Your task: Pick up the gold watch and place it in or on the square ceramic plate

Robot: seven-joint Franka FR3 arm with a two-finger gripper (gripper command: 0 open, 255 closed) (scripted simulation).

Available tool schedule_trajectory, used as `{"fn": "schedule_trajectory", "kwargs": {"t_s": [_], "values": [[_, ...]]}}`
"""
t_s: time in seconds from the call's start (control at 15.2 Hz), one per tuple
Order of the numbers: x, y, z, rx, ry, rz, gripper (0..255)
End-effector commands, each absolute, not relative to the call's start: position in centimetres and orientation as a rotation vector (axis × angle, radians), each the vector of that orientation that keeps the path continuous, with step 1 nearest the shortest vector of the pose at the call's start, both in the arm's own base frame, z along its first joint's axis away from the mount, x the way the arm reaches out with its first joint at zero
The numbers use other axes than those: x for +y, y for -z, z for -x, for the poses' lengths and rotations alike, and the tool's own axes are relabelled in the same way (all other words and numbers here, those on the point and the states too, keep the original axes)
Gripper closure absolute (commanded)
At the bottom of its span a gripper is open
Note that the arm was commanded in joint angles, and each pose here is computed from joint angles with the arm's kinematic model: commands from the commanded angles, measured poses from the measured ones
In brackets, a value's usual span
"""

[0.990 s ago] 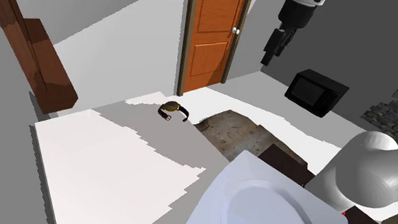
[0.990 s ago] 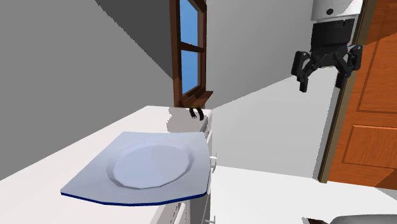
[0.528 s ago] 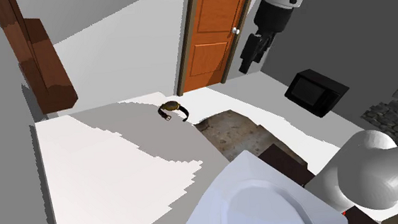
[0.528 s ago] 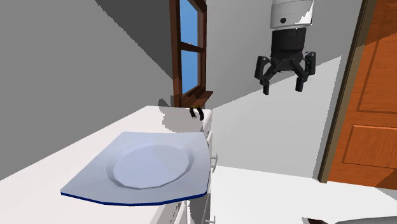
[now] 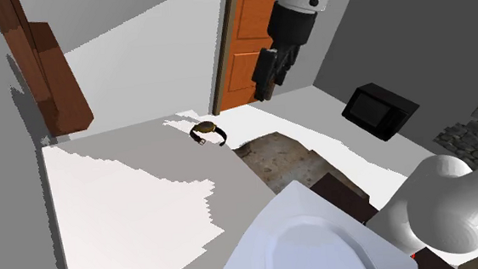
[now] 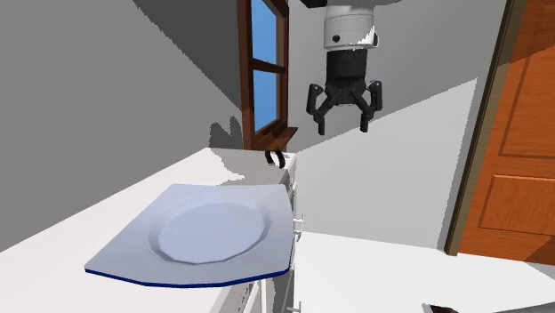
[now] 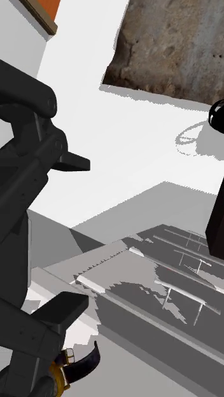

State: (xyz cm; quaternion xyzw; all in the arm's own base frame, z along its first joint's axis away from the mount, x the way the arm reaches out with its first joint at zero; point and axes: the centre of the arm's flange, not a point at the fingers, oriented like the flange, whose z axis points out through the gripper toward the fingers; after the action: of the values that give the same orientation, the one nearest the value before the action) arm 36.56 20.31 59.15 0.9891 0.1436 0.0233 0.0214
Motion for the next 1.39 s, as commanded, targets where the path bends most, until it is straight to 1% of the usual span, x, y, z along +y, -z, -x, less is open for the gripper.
{"fn": "schedule_trajectory", "kwargs": {"t_s": [0.0,0.59,1.12,1.32], "values": [[23.2,-58.9,-36.9,0.471,-0.059,-3.072,0],[34.6,-57.9,-37.4,0.587,0.002,-3.089,0],[34.7,-53.9,-37.4,0.588,0.002,-3.089,0],[34.7,-53.9,-37.4,0.588,0.002,-3.089,0]]}}
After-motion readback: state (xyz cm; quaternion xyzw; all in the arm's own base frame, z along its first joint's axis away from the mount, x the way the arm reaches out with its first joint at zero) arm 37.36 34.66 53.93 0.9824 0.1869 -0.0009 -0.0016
